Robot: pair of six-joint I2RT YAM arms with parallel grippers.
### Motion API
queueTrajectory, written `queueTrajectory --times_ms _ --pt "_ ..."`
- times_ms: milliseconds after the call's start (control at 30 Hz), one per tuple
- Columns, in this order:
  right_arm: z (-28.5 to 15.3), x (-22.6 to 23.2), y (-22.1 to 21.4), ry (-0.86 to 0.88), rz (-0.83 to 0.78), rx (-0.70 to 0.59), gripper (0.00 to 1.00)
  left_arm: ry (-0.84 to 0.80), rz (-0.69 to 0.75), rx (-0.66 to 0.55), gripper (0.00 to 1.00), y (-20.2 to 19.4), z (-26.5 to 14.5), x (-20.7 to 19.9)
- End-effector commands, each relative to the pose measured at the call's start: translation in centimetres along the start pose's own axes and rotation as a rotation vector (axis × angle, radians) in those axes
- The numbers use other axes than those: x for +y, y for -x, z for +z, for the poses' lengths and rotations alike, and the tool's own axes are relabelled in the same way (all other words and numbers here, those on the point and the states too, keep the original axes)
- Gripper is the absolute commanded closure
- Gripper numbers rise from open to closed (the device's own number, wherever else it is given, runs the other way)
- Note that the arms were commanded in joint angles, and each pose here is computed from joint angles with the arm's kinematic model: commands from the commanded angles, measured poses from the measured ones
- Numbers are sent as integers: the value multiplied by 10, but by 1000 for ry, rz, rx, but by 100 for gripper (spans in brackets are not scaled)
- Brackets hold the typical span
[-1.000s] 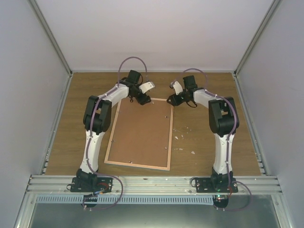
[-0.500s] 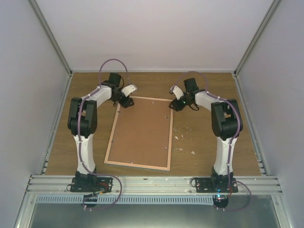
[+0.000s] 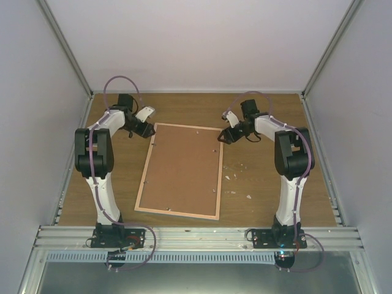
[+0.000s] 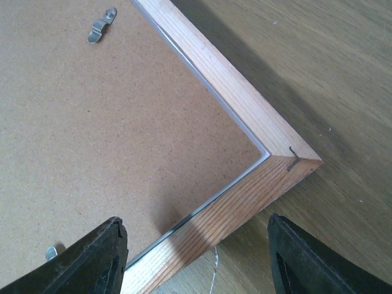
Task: Put the photo into the frame
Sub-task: Install the photo frame at the center of the board.
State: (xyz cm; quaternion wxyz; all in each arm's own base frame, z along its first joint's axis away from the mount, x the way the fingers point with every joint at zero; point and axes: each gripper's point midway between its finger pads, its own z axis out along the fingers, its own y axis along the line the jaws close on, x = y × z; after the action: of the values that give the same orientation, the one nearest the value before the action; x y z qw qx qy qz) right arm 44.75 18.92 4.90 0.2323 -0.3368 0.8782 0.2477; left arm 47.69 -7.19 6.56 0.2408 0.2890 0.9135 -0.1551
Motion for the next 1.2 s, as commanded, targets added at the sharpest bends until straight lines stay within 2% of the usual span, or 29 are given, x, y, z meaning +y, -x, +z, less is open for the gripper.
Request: queueTrajectory --times_ms 0,133,300,533,633,733,867,1000,1167 --pt "4 1 -9 41 69 15 36 76 -36 16 43 -14 -4 16" --pt "5 4 -12 89 121 7 34 87 -24 39 43 -25 5 10" --pt "12 12 -22 163 172 14 36 91 -35 46 43 -27 9 13" --pt "26 15 -33 203 203 28 42 57 73 94 43 -28 35 -24" --pt "32 19 -36 223 207 35 43 51 110 102 40 -27 40 -33" --pt "32 18 -35 212 211 34 42 73 107 68 36 -17 30 -28" --pt "26 10 -37 183 236 30 41 120 66 -5 32 -1 -9 -2" --pt "21 3 -39 154 245 26 41 195 133 53 32 -20 -20 7" --pt "23 4 -41 155 251 21 40 207 178 104 32 -33 -14 3"
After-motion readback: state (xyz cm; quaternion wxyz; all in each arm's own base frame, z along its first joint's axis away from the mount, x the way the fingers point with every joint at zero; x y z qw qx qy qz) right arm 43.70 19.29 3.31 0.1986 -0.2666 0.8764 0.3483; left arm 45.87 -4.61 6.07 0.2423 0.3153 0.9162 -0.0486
